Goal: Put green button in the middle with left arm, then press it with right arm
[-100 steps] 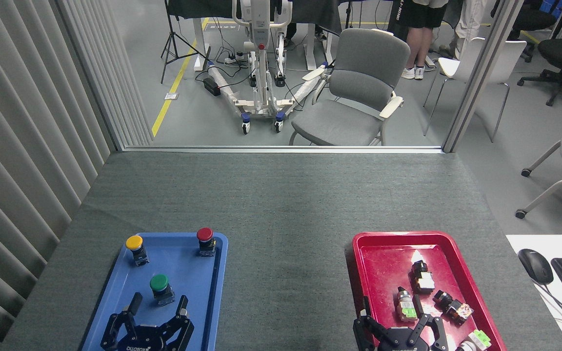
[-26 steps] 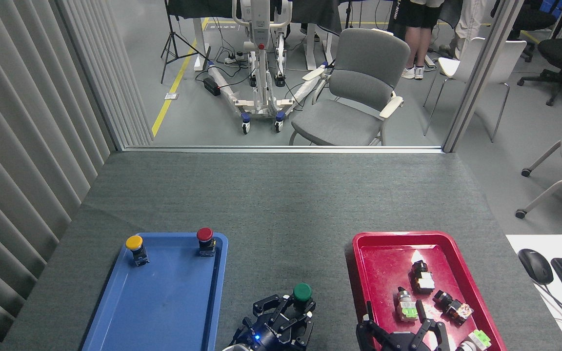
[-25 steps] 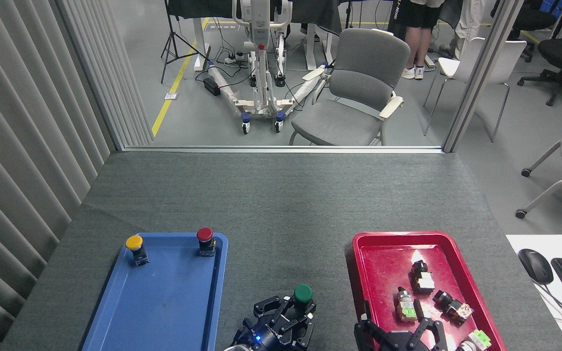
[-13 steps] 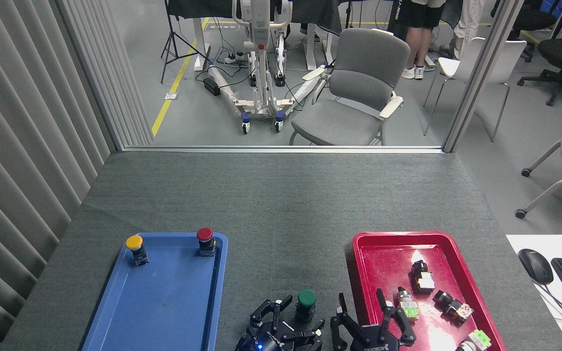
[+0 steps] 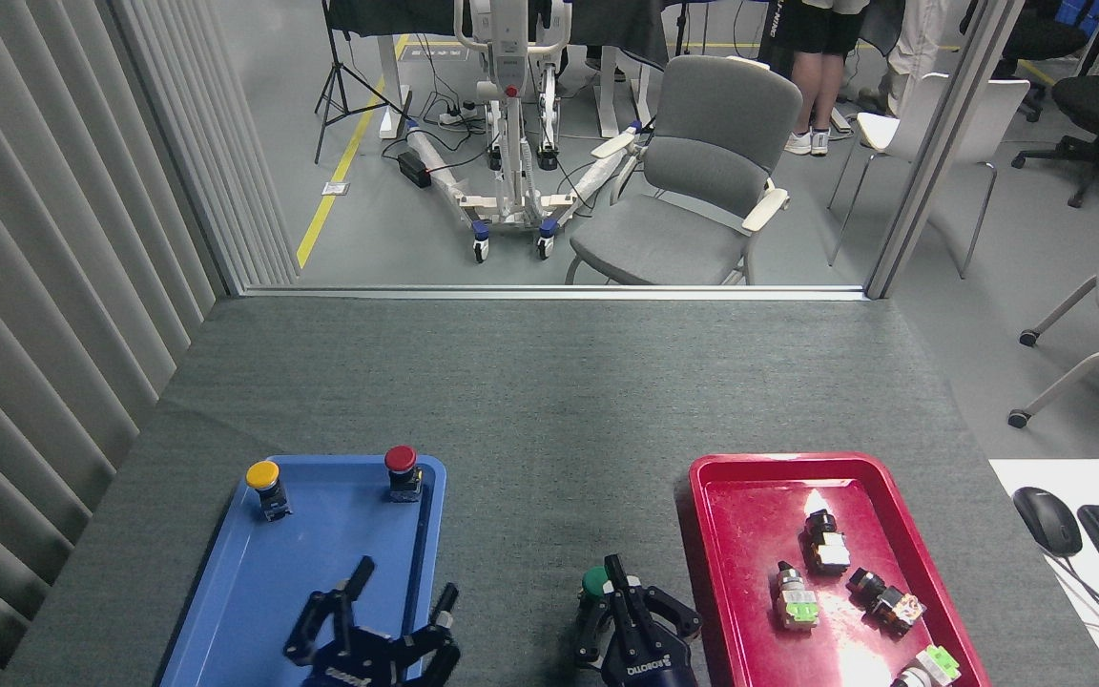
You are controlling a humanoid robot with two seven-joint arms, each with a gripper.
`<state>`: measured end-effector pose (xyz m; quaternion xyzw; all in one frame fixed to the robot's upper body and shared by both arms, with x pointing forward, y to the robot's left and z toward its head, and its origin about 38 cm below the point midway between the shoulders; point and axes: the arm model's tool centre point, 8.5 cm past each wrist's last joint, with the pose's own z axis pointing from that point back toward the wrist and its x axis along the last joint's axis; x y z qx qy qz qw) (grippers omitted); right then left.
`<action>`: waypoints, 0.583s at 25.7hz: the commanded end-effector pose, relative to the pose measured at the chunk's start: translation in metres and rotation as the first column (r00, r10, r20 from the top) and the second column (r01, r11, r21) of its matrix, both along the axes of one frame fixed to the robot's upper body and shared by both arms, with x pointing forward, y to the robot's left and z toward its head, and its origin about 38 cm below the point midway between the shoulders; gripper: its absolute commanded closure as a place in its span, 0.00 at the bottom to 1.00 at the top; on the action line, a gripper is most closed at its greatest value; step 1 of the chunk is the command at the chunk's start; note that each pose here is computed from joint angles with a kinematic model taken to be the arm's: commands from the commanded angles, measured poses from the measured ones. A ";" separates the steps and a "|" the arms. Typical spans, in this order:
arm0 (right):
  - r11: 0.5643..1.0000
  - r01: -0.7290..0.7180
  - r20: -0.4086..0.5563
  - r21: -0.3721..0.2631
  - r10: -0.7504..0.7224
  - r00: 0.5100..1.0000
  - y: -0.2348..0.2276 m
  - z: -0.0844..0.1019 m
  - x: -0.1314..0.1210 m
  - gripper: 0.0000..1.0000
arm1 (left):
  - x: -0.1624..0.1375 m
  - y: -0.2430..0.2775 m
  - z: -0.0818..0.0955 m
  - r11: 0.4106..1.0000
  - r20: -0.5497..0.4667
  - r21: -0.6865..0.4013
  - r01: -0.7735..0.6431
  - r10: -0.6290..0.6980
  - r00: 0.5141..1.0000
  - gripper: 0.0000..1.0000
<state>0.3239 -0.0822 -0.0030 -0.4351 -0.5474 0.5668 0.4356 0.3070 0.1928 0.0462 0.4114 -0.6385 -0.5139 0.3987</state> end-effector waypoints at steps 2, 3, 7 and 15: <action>0.999 -0.032 -0.049 -0.009 0.032 0.998 0.015 -0.015 0.003 1.00 | -0.004 0.055 0.002 0.983 0.005 0.044 -0.177 0.177 0.984 0.00; 0.999 -0.041 -0.060 -0.010 0.041 0.997 0.018 -0.019 0.001 1.00 | -0.004 0.065 0.003 0.979 0.010 0.061 -0.194 0.194 0.981 0.00; 0.999 -0.047 -0.094 -0.018 0.045 0.995 0.019 -0.030 -0.002 1.00 | -0.003 0.083 0.007 0.973 0.021 0.087 -0.215 0.214 0.977 0.00; 0.999 -0.038 -0.113 -0.027 0.034 0.993 0.017 -0.037 -0.005 1.00 | -0.005 0.115 0.014 0.948 0.035 0.065 -0.313 0.311 0.950 0.00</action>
